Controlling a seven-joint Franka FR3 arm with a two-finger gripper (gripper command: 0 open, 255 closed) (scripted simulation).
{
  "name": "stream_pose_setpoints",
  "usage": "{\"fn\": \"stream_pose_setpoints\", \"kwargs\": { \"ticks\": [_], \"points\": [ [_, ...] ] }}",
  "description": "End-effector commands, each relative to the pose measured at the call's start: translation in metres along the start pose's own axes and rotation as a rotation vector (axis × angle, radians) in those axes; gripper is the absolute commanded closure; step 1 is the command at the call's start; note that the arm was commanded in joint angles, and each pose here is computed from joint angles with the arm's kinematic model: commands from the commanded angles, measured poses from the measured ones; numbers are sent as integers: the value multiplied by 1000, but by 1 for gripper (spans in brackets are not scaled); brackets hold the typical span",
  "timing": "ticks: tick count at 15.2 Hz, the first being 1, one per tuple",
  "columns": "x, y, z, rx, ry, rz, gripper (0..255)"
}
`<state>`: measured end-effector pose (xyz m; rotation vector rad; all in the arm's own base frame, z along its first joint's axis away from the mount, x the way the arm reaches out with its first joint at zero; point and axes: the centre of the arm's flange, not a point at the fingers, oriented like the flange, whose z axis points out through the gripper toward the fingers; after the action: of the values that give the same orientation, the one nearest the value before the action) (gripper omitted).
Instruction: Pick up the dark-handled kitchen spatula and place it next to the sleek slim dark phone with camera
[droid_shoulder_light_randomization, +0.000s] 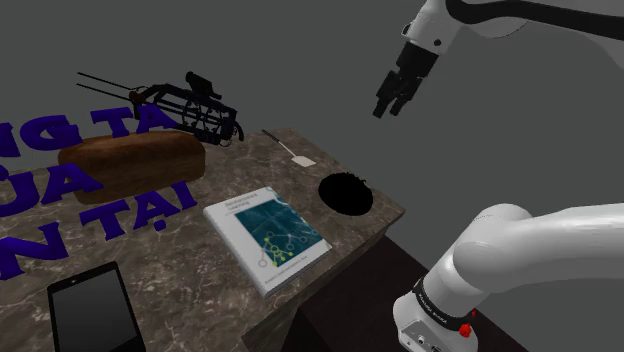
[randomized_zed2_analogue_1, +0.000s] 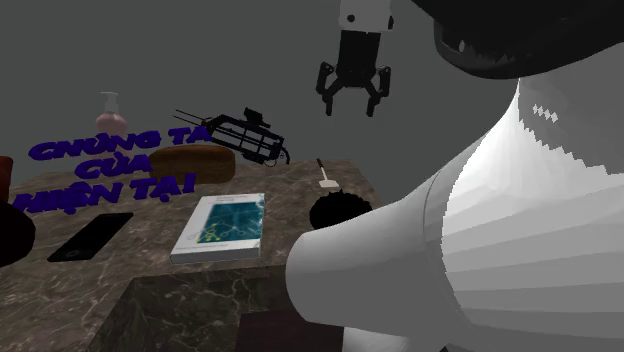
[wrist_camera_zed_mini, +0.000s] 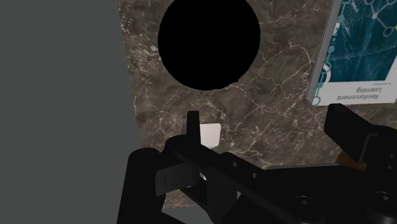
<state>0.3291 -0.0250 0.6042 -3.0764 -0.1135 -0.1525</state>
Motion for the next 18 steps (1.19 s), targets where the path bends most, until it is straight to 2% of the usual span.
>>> {"fn": "stream_pose_setpoints", "kwargs": {
  "ticks": [1, 18],
  "points": [
    [0, 0, 0, 0, 0, 0, 0],
    [176, 7, 143, -33, -19, 29, 0]
  ]
}}
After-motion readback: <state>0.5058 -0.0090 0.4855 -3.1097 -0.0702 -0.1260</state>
